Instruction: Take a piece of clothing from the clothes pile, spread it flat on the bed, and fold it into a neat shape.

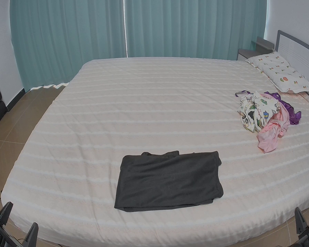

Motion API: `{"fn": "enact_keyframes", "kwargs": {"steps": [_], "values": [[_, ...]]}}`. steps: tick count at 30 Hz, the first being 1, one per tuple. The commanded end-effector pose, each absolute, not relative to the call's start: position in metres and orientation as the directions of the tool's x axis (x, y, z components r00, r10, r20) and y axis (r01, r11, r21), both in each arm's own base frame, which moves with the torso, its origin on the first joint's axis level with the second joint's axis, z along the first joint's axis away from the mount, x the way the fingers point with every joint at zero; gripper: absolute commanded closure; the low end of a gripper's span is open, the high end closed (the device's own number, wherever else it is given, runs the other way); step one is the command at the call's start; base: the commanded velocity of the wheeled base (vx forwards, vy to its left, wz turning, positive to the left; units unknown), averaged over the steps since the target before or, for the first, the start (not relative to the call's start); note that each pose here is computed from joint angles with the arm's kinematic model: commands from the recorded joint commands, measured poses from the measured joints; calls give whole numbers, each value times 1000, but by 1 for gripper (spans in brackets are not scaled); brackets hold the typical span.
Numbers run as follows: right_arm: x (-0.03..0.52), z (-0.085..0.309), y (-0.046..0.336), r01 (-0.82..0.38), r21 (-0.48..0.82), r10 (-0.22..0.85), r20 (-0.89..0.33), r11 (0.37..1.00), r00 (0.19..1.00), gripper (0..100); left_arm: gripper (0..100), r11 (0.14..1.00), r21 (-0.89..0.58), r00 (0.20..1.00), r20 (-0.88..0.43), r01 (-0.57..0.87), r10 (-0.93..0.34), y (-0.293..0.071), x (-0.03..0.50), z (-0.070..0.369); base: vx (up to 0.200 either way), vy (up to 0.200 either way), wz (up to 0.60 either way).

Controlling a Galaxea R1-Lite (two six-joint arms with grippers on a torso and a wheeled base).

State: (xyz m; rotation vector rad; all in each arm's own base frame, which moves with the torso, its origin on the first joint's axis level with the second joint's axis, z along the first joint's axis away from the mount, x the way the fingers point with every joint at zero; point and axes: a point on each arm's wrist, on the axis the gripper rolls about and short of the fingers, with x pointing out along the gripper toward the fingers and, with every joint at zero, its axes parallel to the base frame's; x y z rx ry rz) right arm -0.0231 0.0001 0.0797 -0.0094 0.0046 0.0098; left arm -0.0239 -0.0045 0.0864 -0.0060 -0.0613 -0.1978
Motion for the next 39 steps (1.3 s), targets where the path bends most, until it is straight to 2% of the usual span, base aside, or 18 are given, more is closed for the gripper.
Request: {"fn": "enact_keyframes", "kwargs": {"steps": [1, 10, 12, 17, 21, 25, 31, 39], "values": [[-23, 76, 0, -9, -9, 9, -5, 1000, 1000, 0, 0, 972, -61, 974, 48, 225, -222, -5, -23, 82, 0, 0, 0], [-23, 76, 0, -9, -9, 9, -5, 1000, 1000, 0, 0, 974, -12, 973, 49, 226, -225, -5, -23, 82, 0, 0, 0], [-23, 76, 0, -9, -9, 9, -5, 1000, 1000, 0, 0, 988, 15, 987, 50, 152, -153, -4, -23, 82, 0, 0, 0], [-23, 76, 0, -9, -9, 9, -5, 1000, 1000, 0, 0, 990, 21, 989, 52, 140, -141, -3, -23, 82, 0, 0, 0], [-23, 76, 0, -11, -6, 11, -5, 1000, 1000, 0, 0, 984, -76, 986, 53, 163, -159, -4, -23, 82, 0, 0, 0], [-23, 76, 0, -11, -6, 11, -5, 1000, 1000, 0, 0, 982, -30, 982, 53, 185, -183, -4, -23, 82, 0, 0, 0], [-23, 75, 0, -9, -8, 9, -6, 1000, 1000, 0, 0, 926, 35, 924, 47, 377, -378, -9, -24, 82, 0, 0, 0], [-23, 76, 0, -9, -8, 9, -5, 1000, 1000, 0, 0, 925, 41, 924, 44, 378, -380, -9, -24, 82, 0, 0, 0]]}}
